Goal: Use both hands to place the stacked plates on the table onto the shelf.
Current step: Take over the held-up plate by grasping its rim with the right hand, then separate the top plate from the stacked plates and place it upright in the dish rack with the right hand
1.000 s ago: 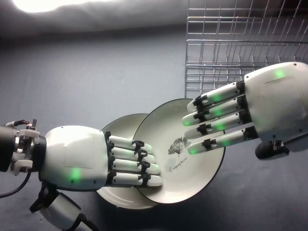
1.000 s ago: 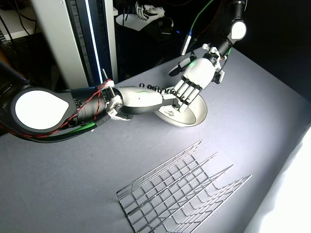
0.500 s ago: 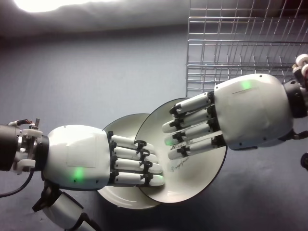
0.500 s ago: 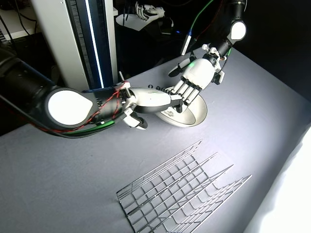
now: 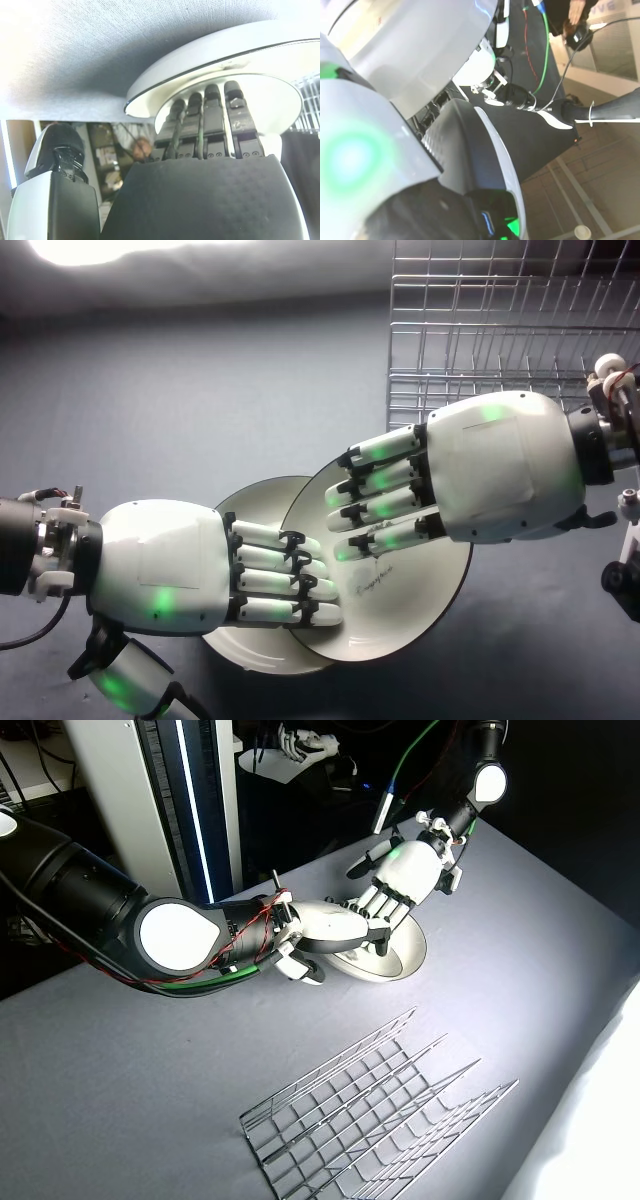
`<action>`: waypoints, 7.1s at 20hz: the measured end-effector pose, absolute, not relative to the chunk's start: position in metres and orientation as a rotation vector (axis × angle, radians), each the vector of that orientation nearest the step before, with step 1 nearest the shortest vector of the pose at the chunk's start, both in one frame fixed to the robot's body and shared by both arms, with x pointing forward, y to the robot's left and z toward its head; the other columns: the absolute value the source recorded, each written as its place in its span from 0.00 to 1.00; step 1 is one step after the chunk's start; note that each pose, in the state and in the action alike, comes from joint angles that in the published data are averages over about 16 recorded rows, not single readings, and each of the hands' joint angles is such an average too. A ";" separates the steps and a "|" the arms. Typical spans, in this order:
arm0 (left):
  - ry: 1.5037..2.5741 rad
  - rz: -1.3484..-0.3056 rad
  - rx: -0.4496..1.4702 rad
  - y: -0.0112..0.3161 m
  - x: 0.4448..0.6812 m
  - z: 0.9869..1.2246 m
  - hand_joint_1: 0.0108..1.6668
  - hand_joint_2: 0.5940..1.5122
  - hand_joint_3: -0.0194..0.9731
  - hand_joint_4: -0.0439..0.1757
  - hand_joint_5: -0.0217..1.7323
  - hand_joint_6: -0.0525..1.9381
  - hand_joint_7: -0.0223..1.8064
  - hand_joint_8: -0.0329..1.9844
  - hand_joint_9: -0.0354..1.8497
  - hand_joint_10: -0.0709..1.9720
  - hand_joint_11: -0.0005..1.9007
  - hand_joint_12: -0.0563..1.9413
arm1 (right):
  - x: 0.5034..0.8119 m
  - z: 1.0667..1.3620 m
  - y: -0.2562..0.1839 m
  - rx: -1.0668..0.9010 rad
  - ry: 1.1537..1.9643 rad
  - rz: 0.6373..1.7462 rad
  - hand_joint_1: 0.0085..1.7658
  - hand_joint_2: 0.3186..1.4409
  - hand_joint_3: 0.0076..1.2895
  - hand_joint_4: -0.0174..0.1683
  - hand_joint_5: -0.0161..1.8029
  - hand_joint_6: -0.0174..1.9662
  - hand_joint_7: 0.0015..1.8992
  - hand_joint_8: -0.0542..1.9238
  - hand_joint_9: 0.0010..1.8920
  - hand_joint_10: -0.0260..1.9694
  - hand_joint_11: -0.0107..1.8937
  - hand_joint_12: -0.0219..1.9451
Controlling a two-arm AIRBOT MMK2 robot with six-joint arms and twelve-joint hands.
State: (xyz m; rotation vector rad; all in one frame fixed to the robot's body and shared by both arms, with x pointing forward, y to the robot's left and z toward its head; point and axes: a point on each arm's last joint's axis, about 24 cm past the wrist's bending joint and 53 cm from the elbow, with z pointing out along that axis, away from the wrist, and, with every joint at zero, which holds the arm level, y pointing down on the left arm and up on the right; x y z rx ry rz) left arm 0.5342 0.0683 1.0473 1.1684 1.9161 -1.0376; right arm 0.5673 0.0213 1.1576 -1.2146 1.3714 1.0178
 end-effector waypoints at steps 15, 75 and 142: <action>1.913 -1.037 1.153 0.067 0.534 1.052 0.00 0.56 0.03 0.15 0.01 0.01 0.01 0.01 0.06 0.03 0.02 0.07 | 0.570 1.172 0.028 -1.119 1.396 1.053 0.69 0.67 0.01 0.11 0.37 0.12 0.38 0.12 0.37 0.19 0.17 0.71; 1.778 -0.438 0.786 0.236 0.641 1.180 0.00 0.55 0.03 0.20 0.06 0.04 0.08 0.02 0.08 0.04 0.01 0.14 | 0.701 1.340 -0.003 0.256 1.506 1.615 0.77 0.62 0.00 0.06 0.48 0.54 0.51 0.52 0.51 0.59 0.40 0.66; 1.926 -0.954 0.882 0.173 0.560 1.153 0.01 0.57 0.03 0.20 0.07 0.04 0.09 0.02 0.09 0.04 0.01 0.17 | 0.764 1.263 -0.175 0.465 1.595 1.193 0.77 0.63 0.00 0.04 0.48 0.52 0.53 0.50 0.51 0.58 0.41 0.65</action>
